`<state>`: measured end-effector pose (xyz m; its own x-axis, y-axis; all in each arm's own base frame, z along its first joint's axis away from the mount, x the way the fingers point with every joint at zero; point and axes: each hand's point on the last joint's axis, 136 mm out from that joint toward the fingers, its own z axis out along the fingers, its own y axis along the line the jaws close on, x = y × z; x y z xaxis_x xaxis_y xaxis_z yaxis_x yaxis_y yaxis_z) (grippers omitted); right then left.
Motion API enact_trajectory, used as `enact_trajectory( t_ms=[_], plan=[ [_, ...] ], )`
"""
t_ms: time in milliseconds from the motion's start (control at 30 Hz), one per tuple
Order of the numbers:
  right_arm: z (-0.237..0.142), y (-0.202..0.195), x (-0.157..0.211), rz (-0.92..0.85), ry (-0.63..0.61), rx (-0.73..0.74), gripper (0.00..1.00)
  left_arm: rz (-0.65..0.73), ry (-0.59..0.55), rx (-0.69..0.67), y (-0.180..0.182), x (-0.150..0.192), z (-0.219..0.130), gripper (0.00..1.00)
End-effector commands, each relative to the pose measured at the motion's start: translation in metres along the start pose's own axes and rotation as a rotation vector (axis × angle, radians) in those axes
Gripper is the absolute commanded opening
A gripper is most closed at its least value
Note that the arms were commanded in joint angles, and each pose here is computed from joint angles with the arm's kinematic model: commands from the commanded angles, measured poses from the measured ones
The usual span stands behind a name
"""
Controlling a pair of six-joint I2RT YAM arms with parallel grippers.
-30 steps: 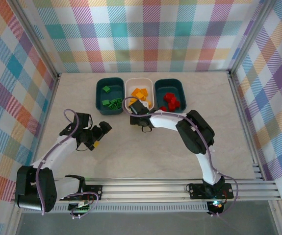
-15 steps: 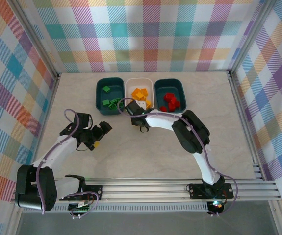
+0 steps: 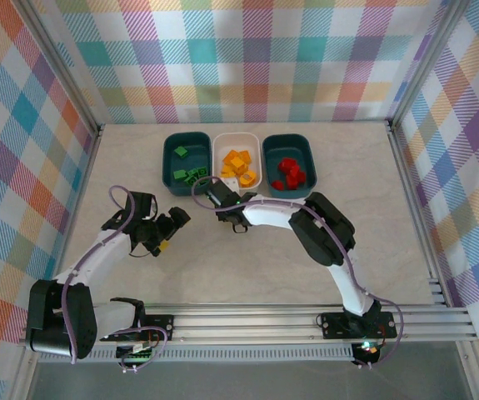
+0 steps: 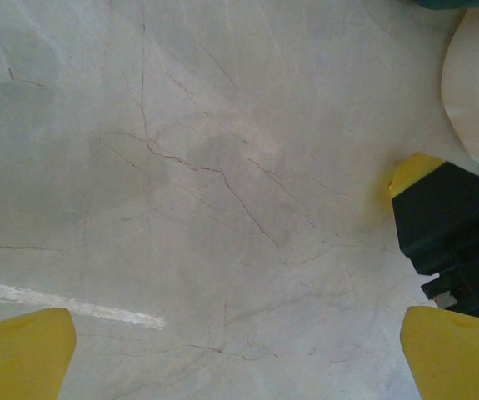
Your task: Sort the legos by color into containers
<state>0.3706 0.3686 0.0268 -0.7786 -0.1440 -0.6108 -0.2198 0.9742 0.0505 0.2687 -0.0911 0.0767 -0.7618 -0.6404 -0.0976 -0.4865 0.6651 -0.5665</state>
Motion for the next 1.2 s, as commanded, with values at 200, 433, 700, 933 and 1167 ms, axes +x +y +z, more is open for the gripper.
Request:
enact_trajectory(
  t_ms=[200, 433, 700, 933, 1167],
  plan=[
    [-0.059, 0.005, -0.042, -0.024, -0.127, -0.061, 0.39, 0.003, 0.011, 0.005, -0.001, 0.0, 0.001, 1.0],
    [-0.09, -0.003, -0.09, -0.03, -0.232, -0.078, 0.39, 0.007, 0.015, 0.005, -0.003, 0.0, -0.001, 1.0],
    [-0.038, -0.032, -0.135, 0.032, -0.142, -0.122, 0.39, 0.014, 0.033, 0.005, -0.008, 0.0, -0.003, 1.0],
    [-0.011, -0.036, -0.162, 0.009, -0.086, -0.197, 0.5, 0.023, 0.037, 0.01, -0.011, 0.0, -0.007, 1.0],
    [-0.051, -0.042, -0.183, -0.007, -0.174, -0.205, 0.64, 0.034, 0.023, 0.021, -0.015, -0.001, -0.013, 1.0]
  ],
)
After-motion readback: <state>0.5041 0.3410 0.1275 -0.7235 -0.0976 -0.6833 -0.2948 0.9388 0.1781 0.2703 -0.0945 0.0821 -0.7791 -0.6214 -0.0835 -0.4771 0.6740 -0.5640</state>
